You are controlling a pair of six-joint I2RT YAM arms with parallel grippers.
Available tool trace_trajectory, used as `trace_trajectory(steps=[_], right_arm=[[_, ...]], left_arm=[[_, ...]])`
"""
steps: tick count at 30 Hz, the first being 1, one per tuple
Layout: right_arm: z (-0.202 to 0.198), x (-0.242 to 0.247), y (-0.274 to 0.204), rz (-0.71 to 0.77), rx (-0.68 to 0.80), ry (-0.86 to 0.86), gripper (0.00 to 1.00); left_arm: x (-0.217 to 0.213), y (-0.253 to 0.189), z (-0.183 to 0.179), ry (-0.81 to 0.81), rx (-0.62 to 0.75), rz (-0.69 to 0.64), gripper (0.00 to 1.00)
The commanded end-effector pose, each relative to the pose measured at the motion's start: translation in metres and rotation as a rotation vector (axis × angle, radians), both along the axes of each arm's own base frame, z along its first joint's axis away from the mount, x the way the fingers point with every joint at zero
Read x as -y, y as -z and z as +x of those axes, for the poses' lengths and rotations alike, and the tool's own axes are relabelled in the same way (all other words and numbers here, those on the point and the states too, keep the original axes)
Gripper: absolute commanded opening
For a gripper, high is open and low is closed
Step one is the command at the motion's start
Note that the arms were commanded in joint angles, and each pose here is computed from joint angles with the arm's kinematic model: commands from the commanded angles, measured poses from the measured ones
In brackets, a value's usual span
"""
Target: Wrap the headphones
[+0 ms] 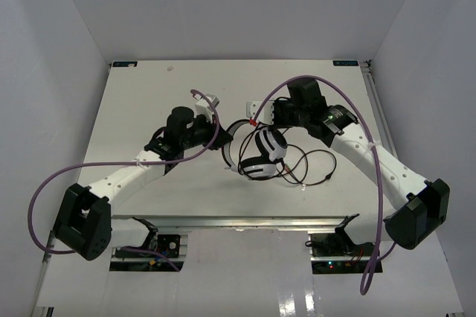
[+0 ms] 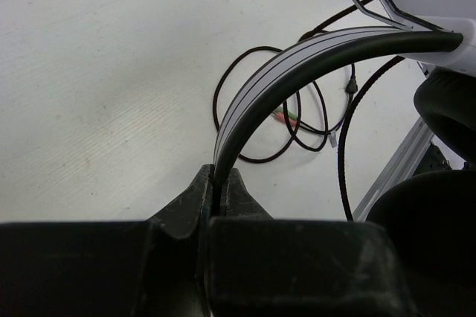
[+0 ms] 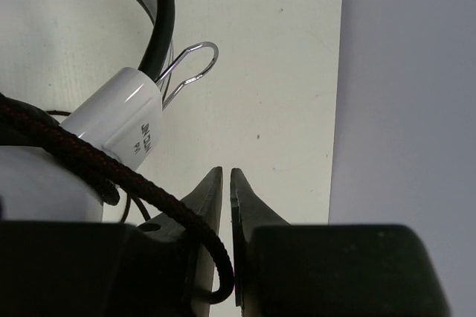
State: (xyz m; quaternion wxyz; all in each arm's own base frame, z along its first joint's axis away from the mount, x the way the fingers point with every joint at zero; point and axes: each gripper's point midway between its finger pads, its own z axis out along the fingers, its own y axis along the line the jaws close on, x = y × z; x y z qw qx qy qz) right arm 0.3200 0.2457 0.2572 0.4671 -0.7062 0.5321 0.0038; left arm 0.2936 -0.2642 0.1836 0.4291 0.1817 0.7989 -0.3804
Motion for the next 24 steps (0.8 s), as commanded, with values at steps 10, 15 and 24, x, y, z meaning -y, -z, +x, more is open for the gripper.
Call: trace_trajectory(steps=[10,15,24], right_arm=[[-0.013,-0.002,0.003,0.144,-0.113,-0.047,0.2],[-0.014,-0.006,0.011,0.19,-0.187,-0.051,0.35],[-0.021,-0.013,0.004,0.397,-0.411,-0.088,0.59]], left_arm=[[0.009,-0.086,-0.01,0.03,0.116,-0.188,0.0],[0.014,-0.103,-0.017,0.063,0.106,-0.234,0.0],[0.012,-0.129,-0.02,0.041,0.075,-0.265,0.0]])
